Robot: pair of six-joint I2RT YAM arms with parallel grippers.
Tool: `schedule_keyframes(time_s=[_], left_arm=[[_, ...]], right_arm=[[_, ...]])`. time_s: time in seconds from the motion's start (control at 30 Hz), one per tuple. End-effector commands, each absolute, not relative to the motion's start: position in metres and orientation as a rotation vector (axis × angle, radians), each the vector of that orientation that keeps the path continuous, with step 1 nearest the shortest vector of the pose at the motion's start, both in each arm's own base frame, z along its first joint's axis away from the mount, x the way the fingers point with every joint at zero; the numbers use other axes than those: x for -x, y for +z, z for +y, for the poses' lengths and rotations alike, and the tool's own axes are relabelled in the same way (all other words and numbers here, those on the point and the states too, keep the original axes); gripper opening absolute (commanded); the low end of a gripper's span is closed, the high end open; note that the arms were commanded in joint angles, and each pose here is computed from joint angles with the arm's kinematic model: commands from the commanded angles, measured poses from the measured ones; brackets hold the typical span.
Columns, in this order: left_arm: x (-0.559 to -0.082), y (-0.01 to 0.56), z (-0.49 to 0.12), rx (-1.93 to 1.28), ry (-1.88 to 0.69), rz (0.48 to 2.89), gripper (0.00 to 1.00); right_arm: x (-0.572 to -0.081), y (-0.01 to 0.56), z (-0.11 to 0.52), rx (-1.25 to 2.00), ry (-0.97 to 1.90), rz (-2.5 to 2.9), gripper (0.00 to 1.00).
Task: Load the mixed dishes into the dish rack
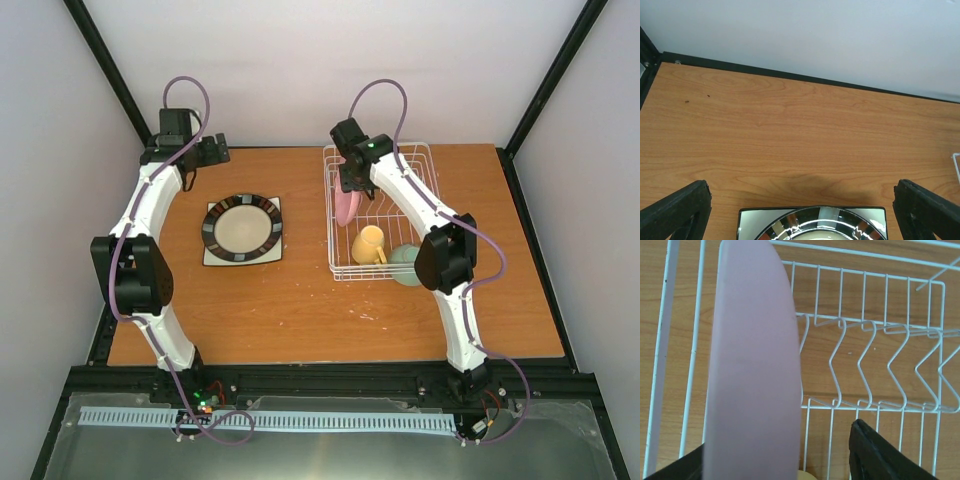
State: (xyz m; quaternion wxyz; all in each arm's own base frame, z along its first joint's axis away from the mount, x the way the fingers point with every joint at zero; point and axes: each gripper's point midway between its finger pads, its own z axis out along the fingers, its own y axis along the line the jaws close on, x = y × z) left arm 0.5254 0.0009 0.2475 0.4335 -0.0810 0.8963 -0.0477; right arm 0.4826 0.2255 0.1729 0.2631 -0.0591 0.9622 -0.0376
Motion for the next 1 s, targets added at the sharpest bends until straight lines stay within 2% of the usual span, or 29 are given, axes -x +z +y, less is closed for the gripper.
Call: schedule_keyframes(time_s=[0.0,0.27,0.57,0.9,0.97], left_arm=[[-0.519,0.257,0.002,0.206,-0.164,2.214,1.00],[-0.506,0.234,0.016,0.314,-0.380,2.239,1.00],[-0.500,0.215,0.015,0.330,-0.439,2.279,1.00],[-0.481,0.181,0.020,0.380,-0.520,2.360,1.00],[-0.472,0.169,0.023,0.399,-0.556,2.384,0.96]], right_arm=[[-0.480,0.175,0.228,0.172,-0.105,2.604,0.55],[-0.479,0.191,0.232,0.163,-0.031,2.546,0.61],[-0.478,0.222,0.241,0.182,0.086,2.457,0.66],[-0.471,0.254,0.230,0.140,0.093,2.396,0.68],[-0.470,0.262,0.226,0.125,0.085,2.378,0.68]])
